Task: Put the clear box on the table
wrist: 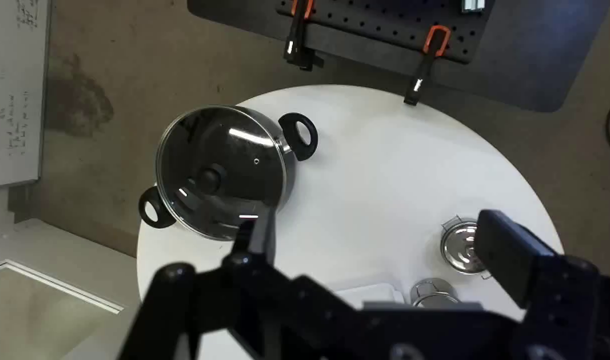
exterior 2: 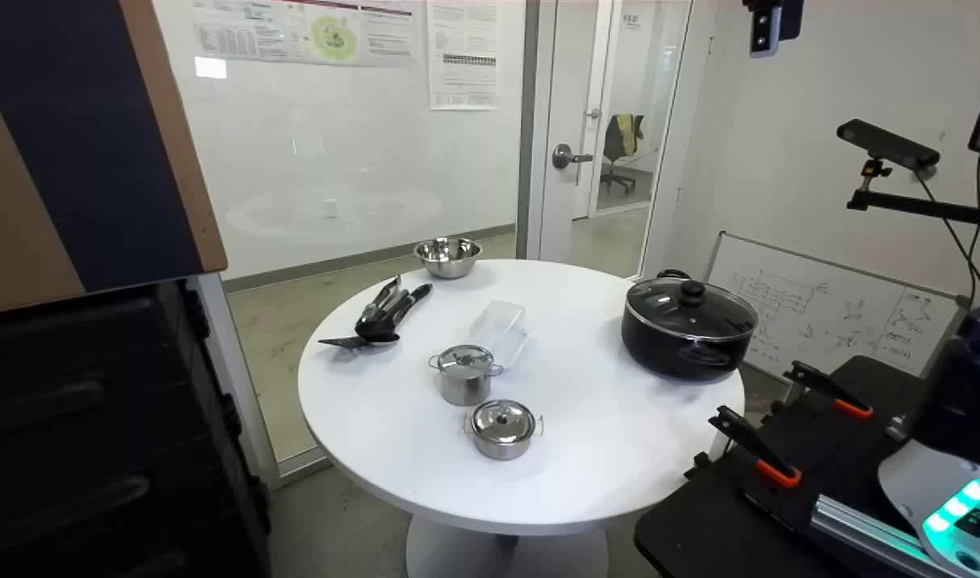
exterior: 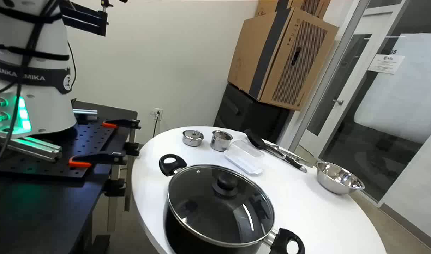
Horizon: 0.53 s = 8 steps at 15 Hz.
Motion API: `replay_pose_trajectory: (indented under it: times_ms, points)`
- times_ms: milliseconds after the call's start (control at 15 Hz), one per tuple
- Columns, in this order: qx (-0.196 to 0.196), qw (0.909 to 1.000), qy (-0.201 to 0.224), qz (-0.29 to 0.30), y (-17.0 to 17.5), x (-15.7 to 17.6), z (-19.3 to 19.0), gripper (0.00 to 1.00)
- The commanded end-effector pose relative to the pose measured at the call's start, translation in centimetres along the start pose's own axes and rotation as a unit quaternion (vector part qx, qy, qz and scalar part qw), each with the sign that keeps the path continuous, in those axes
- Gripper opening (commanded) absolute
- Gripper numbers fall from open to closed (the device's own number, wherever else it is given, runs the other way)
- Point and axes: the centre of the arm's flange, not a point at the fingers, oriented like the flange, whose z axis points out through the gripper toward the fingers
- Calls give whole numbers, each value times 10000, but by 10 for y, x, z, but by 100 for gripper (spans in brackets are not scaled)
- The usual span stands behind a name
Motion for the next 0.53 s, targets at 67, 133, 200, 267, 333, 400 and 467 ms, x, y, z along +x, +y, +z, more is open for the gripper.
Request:
replay_pose_trajectory:
  times_ms: [67, 133, 200, 267, 333, 400, 467]
  points:
    - [77, 9998, -10, 180, 0, 6, 1, 100]
    - [157, 9991, 25, 401, 0, 13, 3, 100]
    - [300, 9972, 20, 686, 2, 25, 5, 100]
    - [450, 9945, 62, 941, 3, 34, 8, 100]
    - [577, 9914, 163, 1162, 6, 48, 13, 100]
    - [686, 9878, 296, 1366, 9, 62, 17, 100]
    - [799, 9833, 410, 1581, 13, 77, 22, 100]
